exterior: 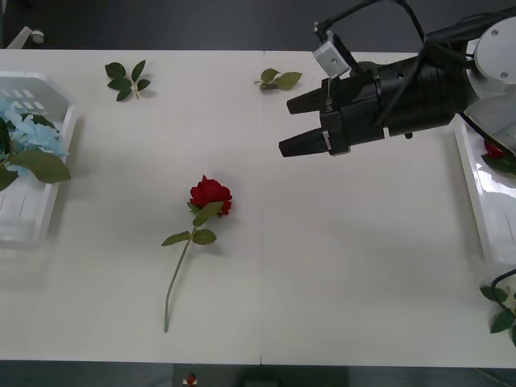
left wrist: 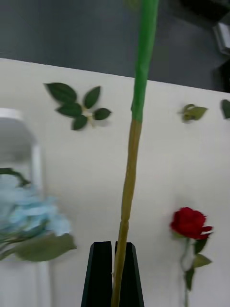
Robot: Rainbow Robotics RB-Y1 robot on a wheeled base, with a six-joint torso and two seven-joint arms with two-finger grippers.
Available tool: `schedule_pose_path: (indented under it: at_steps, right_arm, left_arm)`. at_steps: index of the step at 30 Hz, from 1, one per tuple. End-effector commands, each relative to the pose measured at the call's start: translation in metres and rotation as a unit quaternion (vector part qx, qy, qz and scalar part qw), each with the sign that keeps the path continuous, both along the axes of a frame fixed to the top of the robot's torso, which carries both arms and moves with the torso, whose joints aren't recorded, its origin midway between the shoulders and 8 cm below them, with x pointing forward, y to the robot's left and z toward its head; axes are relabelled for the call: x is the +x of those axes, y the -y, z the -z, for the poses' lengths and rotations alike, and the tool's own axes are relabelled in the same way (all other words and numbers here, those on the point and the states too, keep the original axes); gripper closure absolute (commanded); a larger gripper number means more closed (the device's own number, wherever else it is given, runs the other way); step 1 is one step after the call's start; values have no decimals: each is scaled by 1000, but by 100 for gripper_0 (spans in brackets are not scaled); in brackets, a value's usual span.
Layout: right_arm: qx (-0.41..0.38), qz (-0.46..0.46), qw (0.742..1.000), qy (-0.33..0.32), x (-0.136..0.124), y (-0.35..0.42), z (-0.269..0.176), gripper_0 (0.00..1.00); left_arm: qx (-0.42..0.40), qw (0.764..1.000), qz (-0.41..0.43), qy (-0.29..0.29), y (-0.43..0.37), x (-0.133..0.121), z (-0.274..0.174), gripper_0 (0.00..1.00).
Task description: Put the red flowers into the right box and the blue flowers into the left box
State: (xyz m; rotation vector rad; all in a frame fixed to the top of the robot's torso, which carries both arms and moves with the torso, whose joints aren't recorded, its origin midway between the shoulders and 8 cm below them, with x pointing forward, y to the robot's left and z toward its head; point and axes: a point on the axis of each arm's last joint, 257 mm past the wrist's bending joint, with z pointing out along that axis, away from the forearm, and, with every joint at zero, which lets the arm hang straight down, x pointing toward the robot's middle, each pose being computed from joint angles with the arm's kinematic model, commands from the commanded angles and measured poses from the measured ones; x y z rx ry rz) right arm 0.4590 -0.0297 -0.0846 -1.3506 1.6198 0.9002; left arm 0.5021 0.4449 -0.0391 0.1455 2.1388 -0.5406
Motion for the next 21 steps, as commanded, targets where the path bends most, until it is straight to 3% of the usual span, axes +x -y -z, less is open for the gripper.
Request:
schedule_pose_path:
  at_steps: [1,10,17,21]
  right_arm:
    - [-52,-21,997,57,-2,8,17,0]
    - [-132,3,985,113,23,40,53,0]
    - [-142,11,981,133,32,44,53,0]
    - [-144,7,980,136,31,44,54,0]
  left_arm:
    - [78,995,-60,20,-61,2,-20,100]
    - [184,968,-164,36,-146,2,18,100]
    - [223,955,-184,71,-163,6,58,100]
    - [224,956,-181,63,-160,3,78,100]
